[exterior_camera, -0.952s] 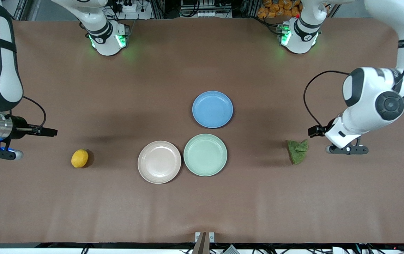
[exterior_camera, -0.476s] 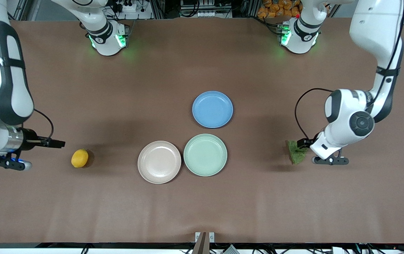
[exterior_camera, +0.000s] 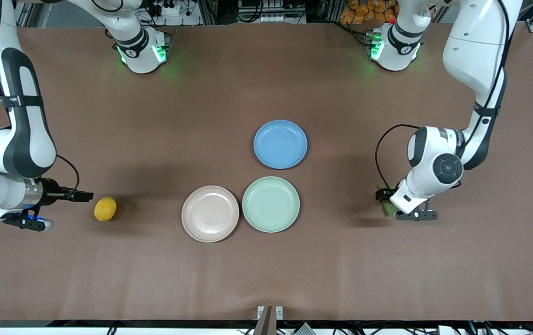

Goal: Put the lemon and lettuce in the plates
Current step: 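Close the right gripper on the lemon while the left gripper grasps the lettuce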

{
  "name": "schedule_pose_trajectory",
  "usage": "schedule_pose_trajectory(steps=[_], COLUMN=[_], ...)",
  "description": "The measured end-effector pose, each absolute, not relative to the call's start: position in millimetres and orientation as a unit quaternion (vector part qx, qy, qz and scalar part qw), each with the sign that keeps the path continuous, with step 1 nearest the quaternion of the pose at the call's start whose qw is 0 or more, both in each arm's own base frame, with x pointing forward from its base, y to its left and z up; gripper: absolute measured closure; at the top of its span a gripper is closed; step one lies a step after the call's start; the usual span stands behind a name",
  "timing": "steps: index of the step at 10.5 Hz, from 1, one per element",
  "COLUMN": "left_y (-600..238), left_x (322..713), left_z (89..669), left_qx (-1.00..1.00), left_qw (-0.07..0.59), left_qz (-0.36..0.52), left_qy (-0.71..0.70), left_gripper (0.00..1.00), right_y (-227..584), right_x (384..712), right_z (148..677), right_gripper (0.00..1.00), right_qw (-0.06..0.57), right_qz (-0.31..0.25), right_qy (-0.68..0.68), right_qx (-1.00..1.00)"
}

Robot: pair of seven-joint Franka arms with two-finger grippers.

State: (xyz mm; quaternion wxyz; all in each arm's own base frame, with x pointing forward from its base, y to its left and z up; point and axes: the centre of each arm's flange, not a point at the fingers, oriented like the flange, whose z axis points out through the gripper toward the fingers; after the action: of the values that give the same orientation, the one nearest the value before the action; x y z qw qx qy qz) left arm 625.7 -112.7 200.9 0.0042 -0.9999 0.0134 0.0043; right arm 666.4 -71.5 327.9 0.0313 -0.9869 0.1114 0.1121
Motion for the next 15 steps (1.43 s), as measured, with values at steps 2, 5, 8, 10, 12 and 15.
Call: schedule_pose_trajectory(steps=[2,5,8,10,12,15], left_y=[-112.6,-112.1,-112.2,-112.1,-112.4,-113.4], left_x=[625.8,625.1,625.7,627.3,631.6,634.5], left_z=[186.5,176.8,170.2,171.3,176.8,180.1], left_qx=[-1.000,-1.000,-1.000,-1.000,-0.999,-0.998], left_qw=[0.004,0.005,0.005,0.004,0.003,0.003], left_qz=[0.001,0.005,0.005,0.004,-0.003,-0.007], left_qy=[0.013,0.013,0.013,0.017,0.036,0.057], left_gripper=[0.00,0.00,0.07,0.16,0.46,0.89], right_y=[-72.5,-73.6,-74.4,-76.7,-77.6,-79.2], right_x=[669.7,674.5,677.6,679.2,681.3,682.1], right_z=[324.0,306.0,296.3,292.6,285.2,275.6], right_gripper=[0.00,0.00,0.00,0.00,0.00,0.00], right_qw=[0.032,0.047,0.047,0.047,0.046,0.046], right_qz=[0.103,0.096,0.090,0.085,0.080,0.080], right_qy=[0.114,0.124,0.126,0.128,0.129,0.130], right_qx=[-0.988,-0.987,-0.987,-0.987,-0.987,-0.987])
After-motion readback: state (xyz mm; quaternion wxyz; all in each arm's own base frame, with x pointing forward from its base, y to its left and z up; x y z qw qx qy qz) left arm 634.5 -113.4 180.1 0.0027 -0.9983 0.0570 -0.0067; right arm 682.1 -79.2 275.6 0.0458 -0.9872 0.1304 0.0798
